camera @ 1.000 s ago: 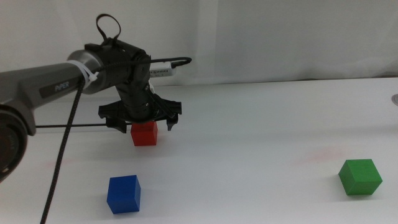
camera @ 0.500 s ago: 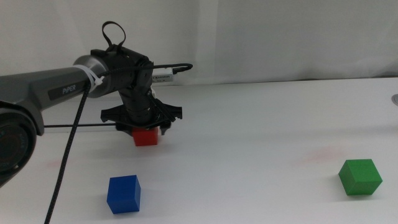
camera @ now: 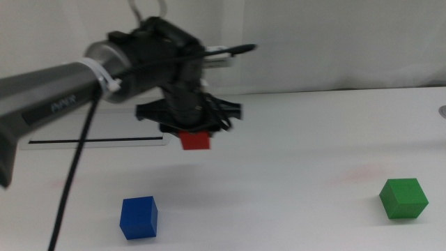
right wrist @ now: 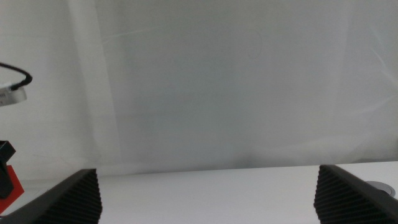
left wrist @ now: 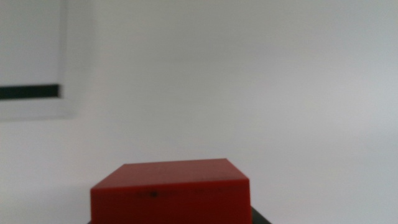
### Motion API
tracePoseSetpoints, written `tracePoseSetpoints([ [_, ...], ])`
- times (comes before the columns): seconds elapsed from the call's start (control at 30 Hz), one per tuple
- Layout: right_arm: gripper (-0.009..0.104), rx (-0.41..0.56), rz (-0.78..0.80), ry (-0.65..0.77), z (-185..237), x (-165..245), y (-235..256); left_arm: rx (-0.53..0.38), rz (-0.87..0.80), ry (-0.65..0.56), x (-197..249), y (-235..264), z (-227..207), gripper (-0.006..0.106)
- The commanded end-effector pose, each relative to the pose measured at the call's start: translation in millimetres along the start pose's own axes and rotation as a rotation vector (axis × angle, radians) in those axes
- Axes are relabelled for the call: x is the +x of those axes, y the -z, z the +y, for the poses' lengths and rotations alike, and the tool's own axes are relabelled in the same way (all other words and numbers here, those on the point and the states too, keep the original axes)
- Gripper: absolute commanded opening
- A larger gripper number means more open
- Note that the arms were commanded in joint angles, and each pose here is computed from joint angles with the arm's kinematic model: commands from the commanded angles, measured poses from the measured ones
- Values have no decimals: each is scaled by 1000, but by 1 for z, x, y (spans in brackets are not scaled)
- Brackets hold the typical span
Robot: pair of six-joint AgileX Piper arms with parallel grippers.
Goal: Stack red cubes first, then green, then blue cubes in a specific spot.
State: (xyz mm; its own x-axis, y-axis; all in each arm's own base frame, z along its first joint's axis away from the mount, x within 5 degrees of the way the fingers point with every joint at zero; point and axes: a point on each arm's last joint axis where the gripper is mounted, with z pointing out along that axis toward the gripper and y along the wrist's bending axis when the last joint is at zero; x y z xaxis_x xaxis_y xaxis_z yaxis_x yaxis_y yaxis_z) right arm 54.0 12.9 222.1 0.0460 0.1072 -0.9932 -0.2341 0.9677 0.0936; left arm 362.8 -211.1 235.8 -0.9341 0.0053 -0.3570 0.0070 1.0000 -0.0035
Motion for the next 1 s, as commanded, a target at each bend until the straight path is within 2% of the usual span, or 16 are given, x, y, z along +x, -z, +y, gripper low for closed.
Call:
tracePoseSetpoints([
  [0.0, 92, -3, -2, 6, 0, -1, 0, -26, -10, 3, 15, 16, -20, -3],
  [0.13, 92, -3, -2, 6, 0, -1, 0, 5, 3, -48, 42, 26, -57, -3],
  [0.3, 92, -3, 0, 6, 0, 0, 0, 25, -14, -19, 66, 33, -84, -3],
  [0.67, 92, -3, 3, 6, 0, 0, 0, -11, 79, 9, 95, 14, -83, -3],
  [0.97, 92, -3, 6, 6, 0, 0, 0, 49, 92, 66, 114, -5, -86, -3],
])
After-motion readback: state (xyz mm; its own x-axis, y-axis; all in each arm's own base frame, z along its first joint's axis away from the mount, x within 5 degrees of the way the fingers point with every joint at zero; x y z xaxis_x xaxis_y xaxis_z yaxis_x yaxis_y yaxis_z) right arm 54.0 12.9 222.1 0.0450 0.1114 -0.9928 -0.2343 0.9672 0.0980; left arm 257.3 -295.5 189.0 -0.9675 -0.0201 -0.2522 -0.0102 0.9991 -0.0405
